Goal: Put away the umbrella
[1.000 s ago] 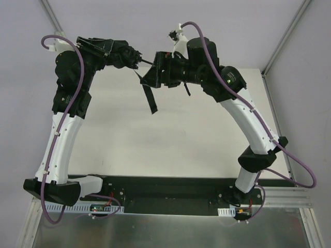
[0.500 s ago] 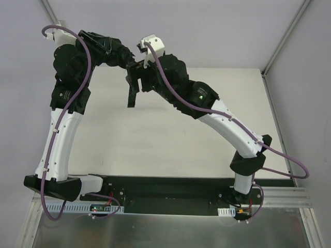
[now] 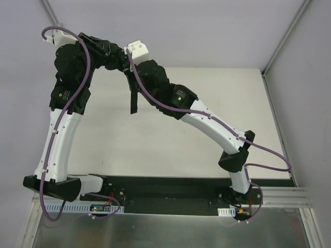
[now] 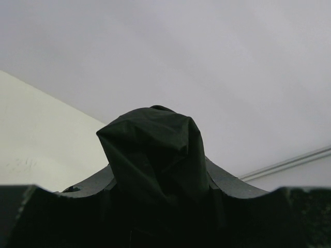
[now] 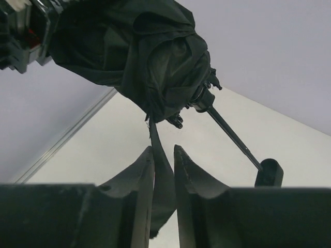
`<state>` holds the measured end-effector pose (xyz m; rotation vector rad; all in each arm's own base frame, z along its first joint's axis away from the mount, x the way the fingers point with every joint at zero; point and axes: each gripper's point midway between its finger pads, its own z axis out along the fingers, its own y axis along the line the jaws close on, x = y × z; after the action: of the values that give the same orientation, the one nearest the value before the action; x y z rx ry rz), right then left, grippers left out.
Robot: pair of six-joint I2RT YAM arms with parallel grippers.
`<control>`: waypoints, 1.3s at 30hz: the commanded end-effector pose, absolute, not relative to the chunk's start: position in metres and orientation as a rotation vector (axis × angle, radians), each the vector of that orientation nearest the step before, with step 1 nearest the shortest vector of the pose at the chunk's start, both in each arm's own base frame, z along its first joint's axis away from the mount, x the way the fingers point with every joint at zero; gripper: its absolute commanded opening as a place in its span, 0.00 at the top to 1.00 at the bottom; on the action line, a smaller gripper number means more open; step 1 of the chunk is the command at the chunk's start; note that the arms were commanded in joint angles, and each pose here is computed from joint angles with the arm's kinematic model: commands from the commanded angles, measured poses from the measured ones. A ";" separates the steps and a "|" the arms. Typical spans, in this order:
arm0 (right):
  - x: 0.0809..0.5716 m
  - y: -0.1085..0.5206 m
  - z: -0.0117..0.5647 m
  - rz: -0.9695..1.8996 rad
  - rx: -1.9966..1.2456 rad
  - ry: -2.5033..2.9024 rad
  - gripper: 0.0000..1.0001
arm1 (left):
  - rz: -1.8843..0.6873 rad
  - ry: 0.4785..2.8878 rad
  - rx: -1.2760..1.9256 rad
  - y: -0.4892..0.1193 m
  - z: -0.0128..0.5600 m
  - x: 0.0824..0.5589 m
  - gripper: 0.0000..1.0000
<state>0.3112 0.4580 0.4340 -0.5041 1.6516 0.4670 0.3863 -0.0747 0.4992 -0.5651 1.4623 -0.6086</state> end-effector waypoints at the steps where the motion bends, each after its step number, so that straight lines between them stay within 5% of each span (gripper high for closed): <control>1: 0.297 0.461 0.462 0.604 -0.522 1.590 0.87 | -0.714 1.316 -0.704 -0.064 0.539 0.366 1.00; 2: 0.295 0.460 0.461 0.629 -0.530 1.600 1.00 | -0.749 1.314 -0.736 -0.066 0.537 0.366 1.00; 7: 0.289 0.449 0.470 0.920 -0.493 1.684 1.00 | -0.938 1.299 -0.885 -0.077 0.531 0.368 1.00; 15: 0.239 0.455 0.530 1.828 -0.525 1.635 1.00 | -1.287 1.323 -1.110 -0.102 0.512 0.370 1.00; 23: 0.193 0.445 0.595 2.273 -0.476 1.479 1.00 | -1.405 1.319 -1.132 -0.108 0.513 0.367 1.00; 39: 0.285 0.429 0.458 1.408 -0.395 1.744 0.99 | -1.636 1.292 -1.220 -0.119 0.526 0.351 1.00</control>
<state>0.2716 0.4477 0.4505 -0.3434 1.8332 1.6569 0.3728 -0.1183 0.4720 -1.2715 1.4300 -1.4293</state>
